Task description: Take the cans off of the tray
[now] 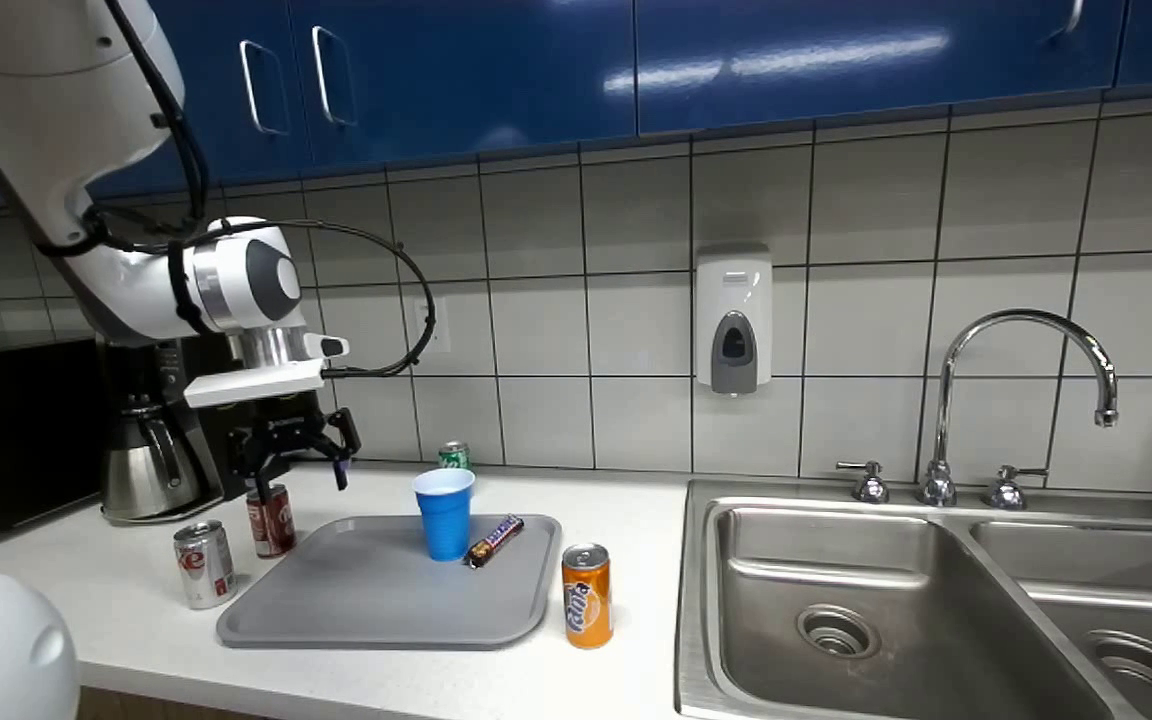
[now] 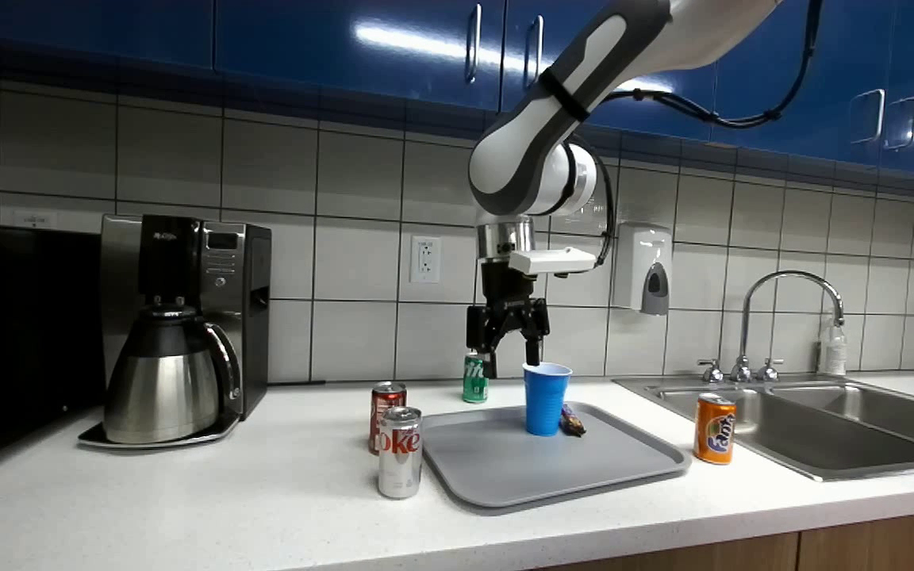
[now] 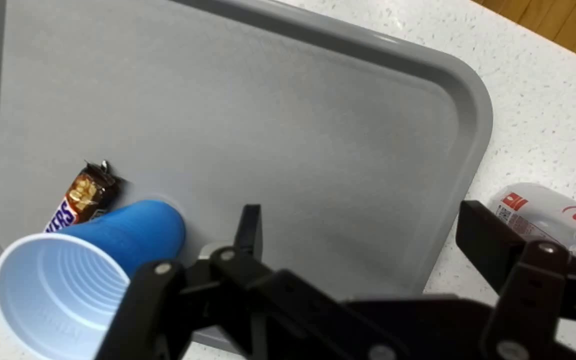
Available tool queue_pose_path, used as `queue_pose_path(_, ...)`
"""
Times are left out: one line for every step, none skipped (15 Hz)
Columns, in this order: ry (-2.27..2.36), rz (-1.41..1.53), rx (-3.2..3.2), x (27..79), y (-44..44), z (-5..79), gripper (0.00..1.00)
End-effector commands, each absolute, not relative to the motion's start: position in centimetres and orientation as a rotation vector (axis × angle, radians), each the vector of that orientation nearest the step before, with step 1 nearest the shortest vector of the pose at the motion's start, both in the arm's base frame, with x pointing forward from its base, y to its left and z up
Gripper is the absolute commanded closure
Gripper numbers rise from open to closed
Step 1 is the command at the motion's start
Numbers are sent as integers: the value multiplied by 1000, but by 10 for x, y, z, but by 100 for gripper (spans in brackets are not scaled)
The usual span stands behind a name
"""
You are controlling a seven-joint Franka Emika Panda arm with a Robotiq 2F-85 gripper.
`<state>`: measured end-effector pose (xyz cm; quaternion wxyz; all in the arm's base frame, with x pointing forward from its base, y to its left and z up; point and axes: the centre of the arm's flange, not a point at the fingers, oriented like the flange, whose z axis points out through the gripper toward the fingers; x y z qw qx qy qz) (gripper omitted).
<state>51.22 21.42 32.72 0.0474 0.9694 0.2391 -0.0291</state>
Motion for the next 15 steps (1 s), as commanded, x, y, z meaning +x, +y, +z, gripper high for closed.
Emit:
queue_pose_path(616, -5, 2984, 480, 185, 340, 0)
queue_pose_path(603, 10, 2986, 477, 179, 340, 0)
queue_pose_path(585, 30, 2982, 473, 174, 339, 0)
queue_pose_path(574, 42, 2986, 470, 169, 339, 0)
queue_pose_path(562, 48, 2988, 467, 165, 339, 0)
queue_pose_path(555, 46, 2995, 463, 161, 339, 0)
queue_pose_path(550, 48, 2997, 460, 158, 340, 0)
queue_pose_path(545, 39, 3001, 458, 155, 340, 0)
queue_pose_path(590, 2, 2985, 476, 166, 332, 0)
queue_pose_path(584, 1, 2986, 472, 163, 332, 0)
queue_pose_path(580, 2, 2986, 470, 161, 333, 0)
queue_pose_path(579, 4, 2986, 469, 161, 334, 0)
queue_pose_path(579, 5, 2986, 468, 161, 334, 0)
queue_pose_path(579, 5, 2987, 468, 160, 334, 0)
queue_pose_path(579, 5, 2987, 468, 160, 334, 0)
